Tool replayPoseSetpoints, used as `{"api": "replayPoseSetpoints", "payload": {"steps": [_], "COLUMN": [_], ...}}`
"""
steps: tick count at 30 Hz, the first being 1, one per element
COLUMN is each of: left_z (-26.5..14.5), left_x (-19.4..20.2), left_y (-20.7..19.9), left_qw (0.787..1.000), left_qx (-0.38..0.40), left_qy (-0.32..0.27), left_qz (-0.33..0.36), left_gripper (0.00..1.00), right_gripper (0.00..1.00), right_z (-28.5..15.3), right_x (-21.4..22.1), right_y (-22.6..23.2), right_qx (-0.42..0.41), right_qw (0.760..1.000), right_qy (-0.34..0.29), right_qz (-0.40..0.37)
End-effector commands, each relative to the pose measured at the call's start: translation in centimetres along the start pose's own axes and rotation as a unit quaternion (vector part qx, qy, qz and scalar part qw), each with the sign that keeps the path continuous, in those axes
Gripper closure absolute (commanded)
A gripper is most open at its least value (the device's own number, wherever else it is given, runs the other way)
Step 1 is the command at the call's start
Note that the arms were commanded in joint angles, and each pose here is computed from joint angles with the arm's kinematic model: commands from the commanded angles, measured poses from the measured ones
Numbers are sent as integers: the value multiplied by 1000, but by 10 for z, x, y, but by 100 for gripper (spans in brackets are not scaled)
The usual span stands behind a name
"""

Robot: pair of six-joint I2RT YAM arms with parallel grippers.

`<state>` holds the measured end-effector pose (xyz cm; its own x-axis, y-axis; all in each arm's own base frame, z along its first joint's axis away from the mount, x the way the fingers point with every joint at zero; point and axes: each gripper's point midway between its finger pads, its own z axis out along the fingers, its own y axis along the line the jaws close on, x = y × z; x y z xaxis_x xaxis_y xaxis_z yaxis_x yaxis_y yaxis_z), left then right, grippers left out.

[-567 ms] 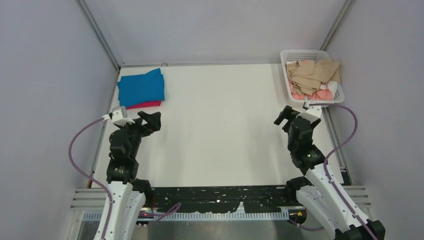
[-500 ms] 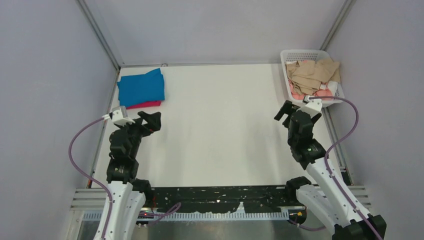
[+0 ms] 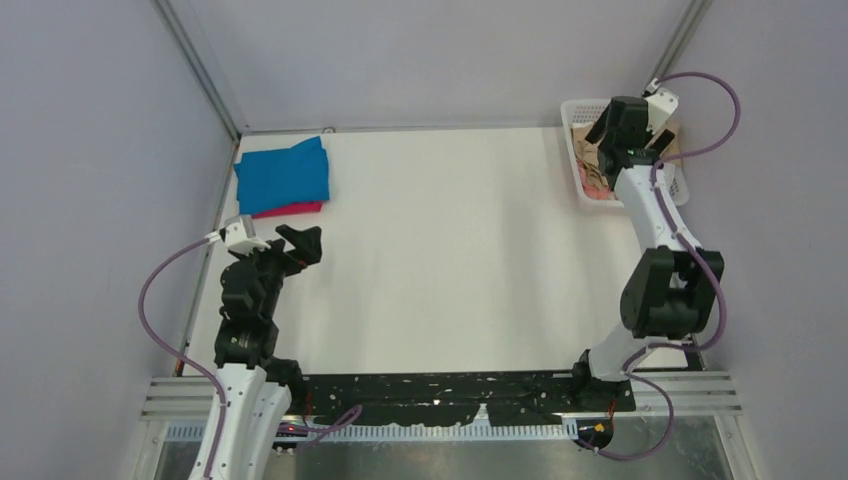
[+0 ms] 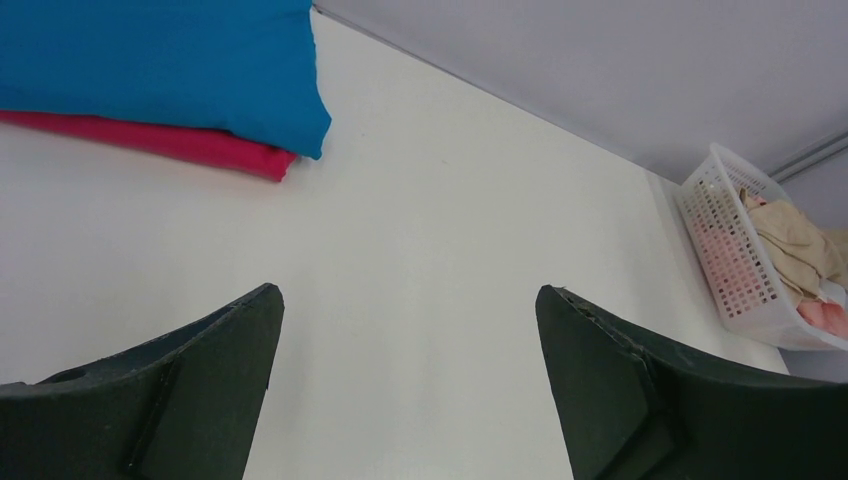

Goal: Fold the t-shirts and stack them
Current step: Grab crumpled tshirt from bin with the right arm

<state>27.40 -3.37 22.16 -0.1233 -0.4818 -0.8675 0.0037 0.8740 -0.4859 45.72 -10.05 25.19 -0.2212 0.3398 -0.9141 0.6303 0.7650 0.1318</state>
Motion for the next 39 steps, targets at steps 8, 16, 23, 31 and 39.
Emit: {"api": "replayPoseSetpoints", "payload": {"steps": [8, 16, 23, 31, 39], "left_z": [-8, -6, -7, -10, -11], "left_x": [-12, -8, -11, -13, -15], "left_y": [8, 9, 7, 14, 16], "left_qw": [999, 999, 999, 998, 997], "left_qx": [-17, -20, -15, -35, -42], "left_qy": [-47, -38, -44, -54, -55], "left_qz": [-10, -13, -13, -16, -16], "left_gripper": [1, 1, 1, 1, 1], "right_gripper": [5, 10, 19, 59, 94], "right_z": [126, 179, 186, 181, 157], "right_x": [6, 15, 22, 31, -17], "right_y": [17, 32, 30, 34, 40], "right_qx": [48, 25, 34, 11, -10], "right_qw": [996, 998, 997, 997, 999], "right_qy": [50, 55, 58, 72, 44], "right_qz": [50, 30, 36, 29, 29]}}
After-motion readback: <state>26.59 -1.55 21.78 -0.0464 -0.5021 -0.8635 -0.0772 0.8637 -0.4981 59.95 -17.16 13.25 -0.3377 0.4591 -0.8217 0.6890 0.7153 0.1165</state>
